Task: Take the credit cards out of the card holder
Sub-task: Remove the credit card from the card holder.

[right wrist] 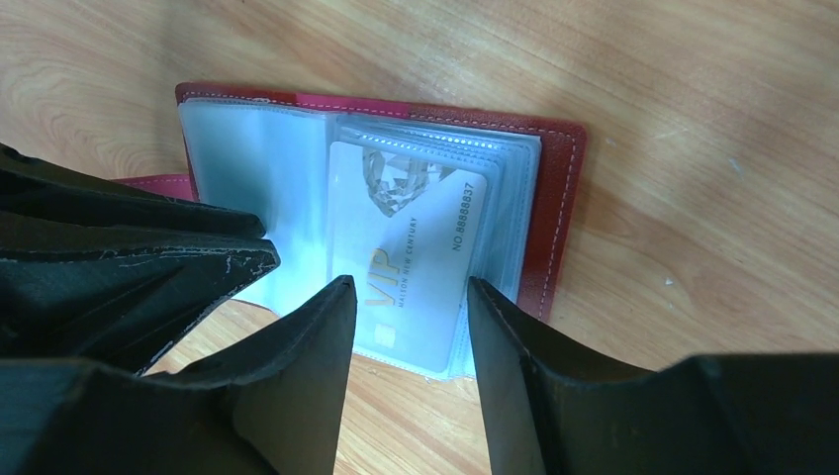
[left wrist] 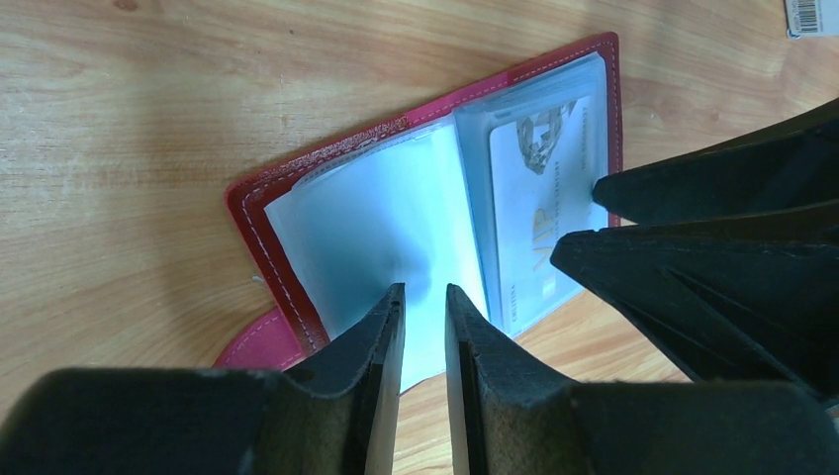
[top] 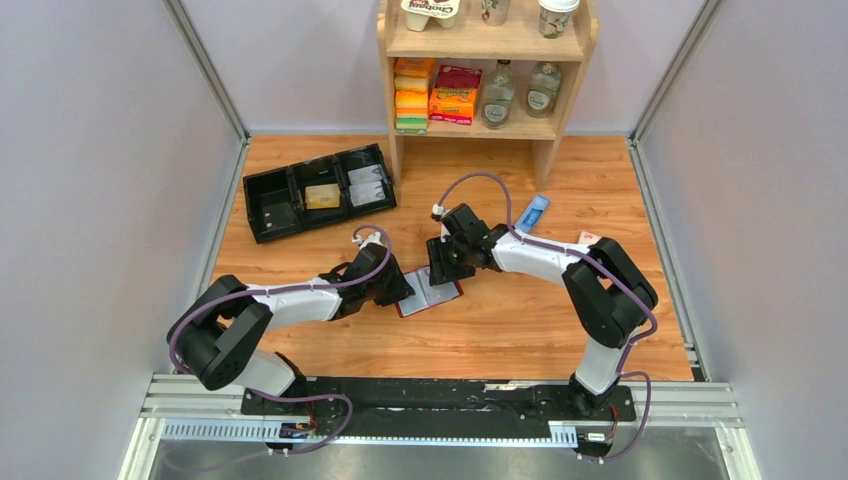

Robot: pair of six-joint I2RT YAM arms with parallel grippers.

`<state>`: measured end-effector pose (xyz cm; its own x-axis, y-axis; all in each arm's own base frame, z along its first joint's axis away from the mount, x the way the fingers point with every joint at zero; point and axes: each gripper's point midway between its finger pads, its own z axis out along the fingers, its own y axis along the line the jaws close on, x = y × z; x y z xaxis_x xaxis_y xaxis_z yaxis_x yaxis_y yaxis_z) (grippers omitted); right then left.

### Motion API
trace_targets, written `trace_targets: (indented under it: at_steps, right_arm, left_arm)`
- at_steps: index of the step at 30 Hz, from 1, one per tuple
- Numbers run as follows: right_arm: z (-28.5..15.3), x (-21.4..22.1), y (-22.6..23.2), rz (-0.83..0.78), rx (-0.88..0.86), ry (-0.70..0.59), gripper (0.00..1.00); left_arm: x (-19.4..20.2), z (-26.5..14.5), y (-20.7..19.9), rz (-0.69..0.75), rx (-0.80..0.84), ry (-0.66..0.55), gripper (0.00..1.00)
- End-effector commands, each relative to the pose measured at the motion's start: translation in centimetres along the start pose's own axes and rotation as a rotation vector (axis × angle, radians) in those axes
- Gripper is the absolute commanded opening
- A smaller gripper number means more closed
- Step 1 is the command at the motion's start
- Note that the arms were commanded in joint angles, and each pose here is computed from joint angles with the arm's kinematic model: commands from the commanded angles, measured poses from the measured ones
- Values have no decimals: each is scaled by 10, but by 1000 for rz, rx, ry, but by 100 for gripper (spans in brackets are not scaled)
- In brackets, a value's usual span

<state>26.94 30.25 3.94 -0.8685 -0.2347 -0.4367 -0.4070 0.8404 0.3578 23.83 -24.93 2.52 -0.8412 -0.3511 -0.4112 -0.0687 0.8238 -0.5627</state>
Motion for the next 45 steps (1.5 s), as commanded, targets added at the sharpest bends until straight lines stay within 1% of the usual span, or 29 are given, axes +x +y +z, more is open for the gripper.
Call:
trace_targets:
  at_steps: [1,5,11,16,20,24,29,33,36,41,45]
  right_arm:
    - [5,-5,12,-18,-71,1,50]
    - [7,-2,17,-18,-107,20,50]
    - [12,4,7,11,-82,46,49]
    - [18,11,-3,42,-60,76,47]
    - [21,14,-6,51,-55,91,46]
    - [22,15,-6,51,-54,92,46]
    - [22,16,-7,53,-55,95,45]
    - [22,17,-7,55,-57,99,45]
    - [23,17,-8,62,-61,103,45]
    - [23,16,-9,76,-69,103,45]
    - [24,17,-11,91,-73,103,45]
  left_arm:
    - [8,2,11,-16,-22,24,29]
    - [7,2,10,-17,-11,15,29]
    - [-1,-4,0,-31,48,-28,31]
    - [-16,-18,-21,-59,148,-96,39]
    - [-20,-23,-35,-77,221,-105,44]
    - [-21,-17,-37,-105,241,-99,46]
    - [-20,-7,-26,-156,231,-87,46]
    - [-17,5,-16,-227,243,-70,46]
    - [-13,10,-13,-252,261,-54,46]
    - [-9,15,-22,-279,340,-31,43]
    - [-14,11,-35,-272,409,-42,38]
